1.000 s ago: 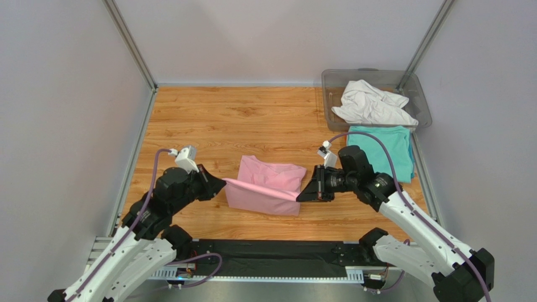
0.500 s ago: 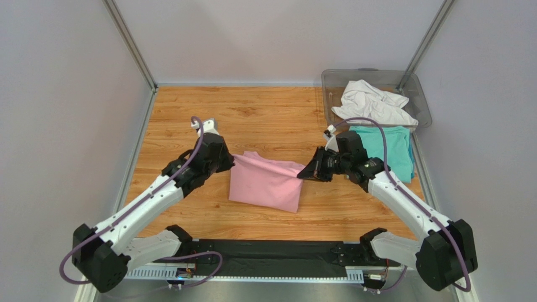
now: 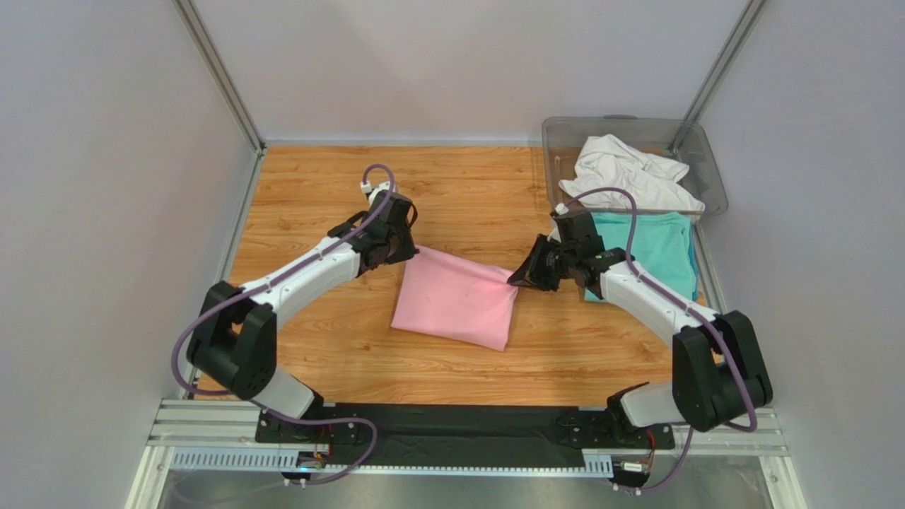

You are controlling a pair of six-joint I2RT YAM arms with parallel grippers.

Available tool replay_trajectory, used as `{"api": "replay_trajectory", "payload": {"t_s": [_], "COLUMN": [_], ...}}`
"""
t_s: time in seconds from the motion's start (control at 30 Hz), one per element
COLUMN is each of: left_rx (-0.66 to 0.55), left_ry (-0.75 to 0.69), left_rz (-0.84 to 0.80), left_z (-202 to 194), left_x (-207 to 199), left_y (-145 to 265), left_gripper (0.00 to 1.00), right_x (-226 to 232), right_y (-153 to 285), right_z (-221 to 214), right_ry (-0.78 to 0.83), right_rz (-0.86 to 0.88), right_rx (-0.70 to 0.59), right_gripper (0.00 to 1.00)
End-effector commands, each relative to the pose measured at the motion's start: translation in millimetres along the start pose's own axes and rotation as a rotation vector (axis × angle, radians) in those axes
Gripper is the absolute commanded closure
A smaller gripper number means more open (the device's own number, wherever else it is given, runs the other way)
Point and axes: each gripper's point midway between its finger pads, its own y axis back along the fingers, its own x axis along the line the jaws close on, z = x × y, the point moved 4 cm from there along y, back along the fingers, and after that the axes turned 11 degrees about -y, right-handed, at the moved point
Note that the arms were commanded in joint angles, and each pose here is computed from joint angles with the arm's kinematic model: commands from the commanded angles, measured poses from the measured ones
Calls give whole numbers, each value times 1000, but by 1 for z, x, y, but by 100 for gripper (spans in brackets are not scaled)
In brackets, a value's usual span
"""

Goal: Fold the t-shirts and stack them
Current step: Fold the tshirt

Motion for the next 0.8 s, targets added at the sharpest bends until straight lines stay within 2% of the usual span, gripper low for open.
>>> {"api": "replay_trajectory", "payload": {"t_s": [0.0,0.13,0.17,0.2,0.23,0.27,0.3,0.37,0.43,0.5,0.6,0.77], "left_rx": [-27,66,75,87,95,98,102,96,81,67,39,29], "left_ry": [-14,-15,-15,-16,-16,-16,-25,-31,-40,-41,-31,-63], "left_rz": [-31,-13,-20,-34,-37,-45,-65,-87,-123,-143,-158,-147], "left_z": [24,17,16,16,16,17,17,22,29,33,35,24], "left_x": [-8,-6,-6,-7,-8,-8,-11,-15,-19,-21,-19,-10], "left_y": [-15,-46,-49,-53,-56,-58,-57,-54,-43,-30,-10,16], "left_gripper": [100,100,99,92,84,58,42,14,9,8,3,0], "right_x": [9,-2,2,2,1,8,9,16,26,27,39,30], "right_y": [-11,-38,-42,-45,-52,-53,-54,-51,-41,-33,-2,27], "right_z": [32,45,49,50,48,52,51,47,45,39,30,11], "right_ry": [54,84,94,102,106,121,125,135,147,150,173,177], "right_rz": [16,-31,-19,-14,-7,13,17,50,88,99,142,55], "right_rx": [-109,-78,-71,-60,-27,-21,-3,34,33,30,-23,-86], "right_gripper": [96,90,86,79,68,30,0,0,0,0,0,0]}}
